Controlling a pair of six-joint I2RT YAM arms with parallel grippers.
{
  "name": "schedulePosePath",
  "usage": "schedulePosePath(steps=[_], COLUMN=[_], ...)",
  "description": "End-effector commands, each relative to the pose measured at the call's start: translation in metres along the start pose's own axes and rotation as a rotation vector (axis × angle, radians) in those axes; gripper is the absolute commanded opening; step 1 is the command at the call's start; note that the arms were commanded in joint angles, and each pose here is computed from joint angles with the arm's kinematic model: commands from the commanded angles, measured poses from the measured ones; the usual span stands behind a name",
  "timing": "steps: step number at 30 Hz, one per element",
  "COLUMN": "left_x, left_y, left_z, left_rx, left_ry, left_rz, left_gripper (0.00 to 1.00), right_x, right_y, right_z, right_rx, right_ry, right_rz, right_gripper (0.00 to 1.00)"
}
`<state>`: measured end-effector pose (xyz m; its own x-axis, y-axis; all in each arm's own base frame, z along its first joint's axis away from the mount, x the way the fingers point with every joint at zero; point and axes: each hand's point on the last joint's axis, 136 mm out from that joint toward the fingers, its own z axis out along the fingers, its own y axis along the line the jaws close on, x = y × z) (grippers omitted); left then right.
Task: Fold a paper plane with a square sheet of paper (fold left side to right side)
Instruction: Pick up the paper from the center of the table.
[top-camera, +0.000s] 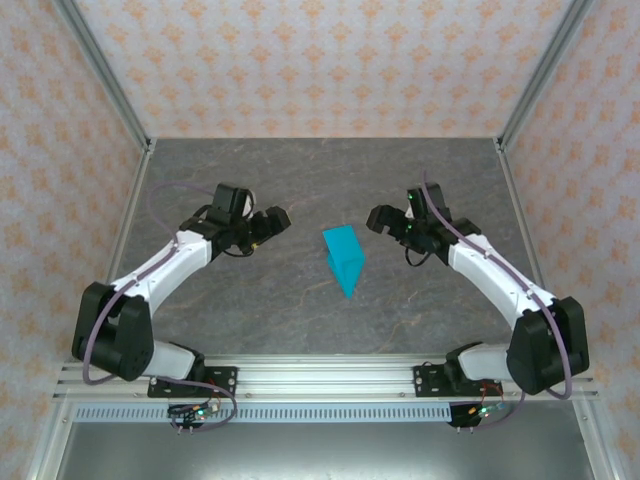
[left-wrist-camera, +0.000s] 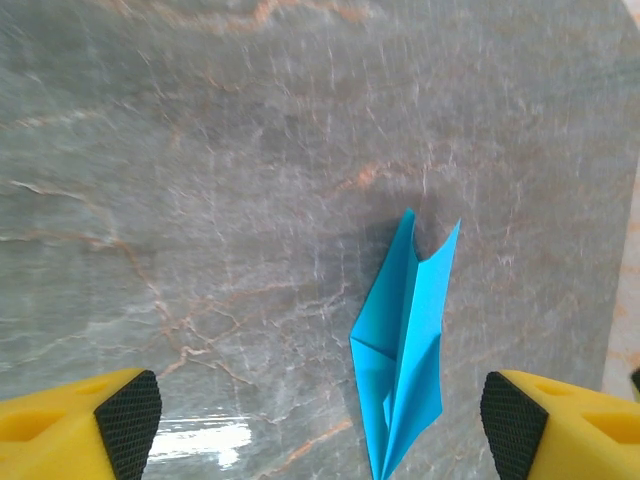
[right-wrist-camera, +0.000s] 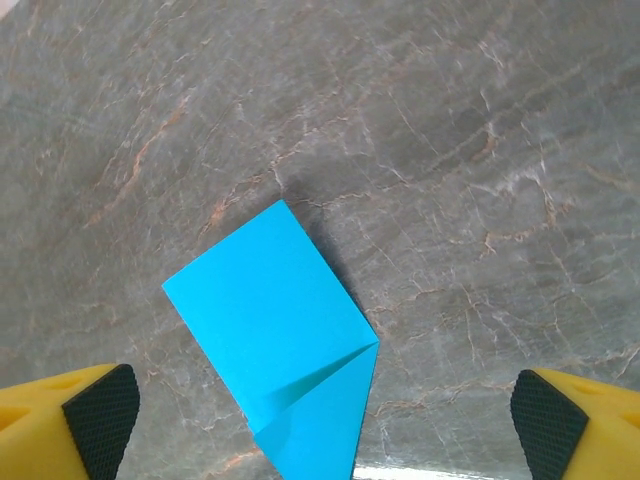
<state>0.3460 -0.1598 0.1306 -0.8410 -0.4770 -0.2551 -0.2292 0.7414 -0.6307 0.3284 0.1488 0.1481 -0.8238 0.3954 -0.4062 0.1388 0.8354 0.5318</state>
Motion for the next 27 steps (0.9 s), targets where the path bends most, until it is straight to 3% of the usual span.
schedulePosePath(steps=[1,17,23,27], left_x=[0.012,0.034,0.037,0.036], left_y=[-0.024,-0.055,-0.062,-0.063], left_z=[0.016,0.102,0.132,0.142], left_rx=[0.085,0.159,0.195,0.208], left_ry=[0.068,0.243,0.297,0.314], left_rz=[0.023,0.030,0.018,0.013], left_gripper=[0.84,0.74,0.63,0.50], right_x=[-0.010,-0.003,0.003,0.011], right_y=[0.018,0.012,0.015,0.018], right_z=[-0.005,-0.009,-0.008,-0.006], right_rx=[-0.128,-0.113,-0.131,-0.148], right_ry=[-0.038,-0.025,0.007,0.061], right_rz=[0.071,0.050,0.002,-0.050], right_gripper=[0.98,0.97,0.96,0.94])
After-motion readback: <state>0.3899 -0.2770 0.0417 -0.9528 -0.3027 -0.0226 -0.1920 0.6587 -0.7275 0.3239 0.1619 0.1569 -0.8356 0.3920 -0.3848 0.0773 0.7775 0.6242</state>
